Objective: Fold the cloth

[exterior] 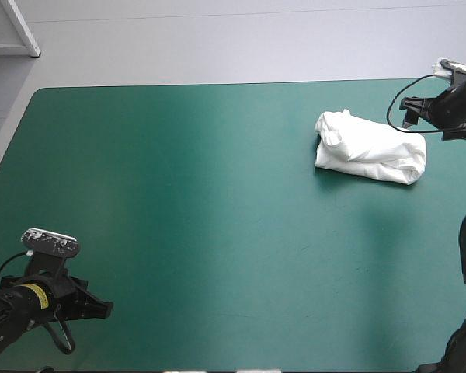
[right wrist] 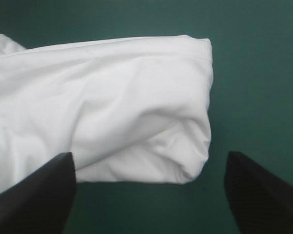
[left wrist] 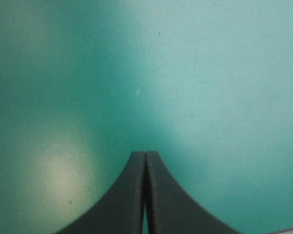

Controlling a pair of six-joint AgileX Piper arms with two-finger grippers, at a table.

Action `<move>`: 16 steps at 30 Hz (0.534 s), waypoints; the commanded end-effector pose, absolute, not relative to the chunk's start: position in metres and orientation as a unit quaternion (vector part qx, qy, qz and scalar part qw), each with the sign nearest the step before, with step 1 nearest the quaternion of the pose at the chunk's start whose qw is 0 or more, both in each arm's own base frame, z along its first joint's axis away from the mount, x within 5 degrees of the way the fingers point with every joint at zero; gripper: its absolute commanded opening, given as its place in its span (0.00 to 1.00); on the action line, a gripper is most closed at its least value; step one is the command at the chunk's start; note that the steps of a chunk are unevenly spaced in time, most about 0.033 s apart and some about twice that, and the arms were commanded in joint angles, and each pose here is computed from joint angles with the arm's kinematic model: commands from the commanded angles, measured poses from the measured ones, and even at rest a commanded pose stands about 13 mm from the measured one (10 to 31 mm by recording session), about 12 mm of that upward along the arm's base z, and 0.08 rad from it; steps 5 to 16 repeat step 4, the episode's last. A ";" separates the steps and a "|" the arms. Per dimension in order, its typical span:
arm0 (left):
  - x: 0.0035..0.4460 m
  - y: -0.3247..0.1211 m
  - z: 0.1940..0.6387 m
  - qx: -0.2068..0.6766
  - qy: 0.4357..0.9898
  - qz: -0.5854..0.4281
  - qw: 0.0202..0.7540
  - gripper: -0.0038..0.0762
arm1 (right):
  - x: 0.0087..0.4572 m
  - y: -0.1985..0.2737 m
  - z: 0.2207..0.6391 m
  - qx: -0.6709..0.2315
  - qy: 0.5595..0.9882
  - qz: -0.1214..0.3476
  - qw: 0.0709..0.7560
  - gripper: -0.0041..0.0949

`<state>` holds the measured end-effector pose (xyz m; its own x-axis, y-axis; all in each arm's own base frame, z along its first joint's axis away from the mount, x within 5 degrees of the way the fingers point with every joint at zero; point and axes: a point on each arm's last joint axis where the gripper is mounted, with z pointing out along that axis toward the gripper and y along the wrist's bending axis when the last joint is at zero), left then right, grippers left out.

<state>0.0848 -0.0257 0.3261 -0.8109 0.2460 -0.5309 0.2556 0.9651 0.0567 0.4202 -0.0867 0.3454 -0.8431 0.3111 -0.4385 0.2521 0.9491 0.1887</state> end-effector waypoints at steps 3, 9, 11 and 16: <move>0.094 -0.028 0.347 0.135 0.910 -0.024 0.391 0.04 | 0.344 -0.067 0.413 0.100 0.948 0.051 0.297 0.21; 0.094 -0.027 0.351 0.136 0.900 -0.026 0.414 0.04 | 0.331 -0.064 0.415 0.090 0.949 0.049 0.298 0.08; 0.094 -0.027 0.351 0.136 0.900 -0.026 0.414 0.04 | 0.331 -0.064 0.415 0.090 0.949 0.049 0.298 0.08; 0.094 -0.027 0.351 0.136 0.900 -0.026 0.414 0.04 | 0.331 -0.064 0.415 0.090 0.949 0.049 0.298 0.08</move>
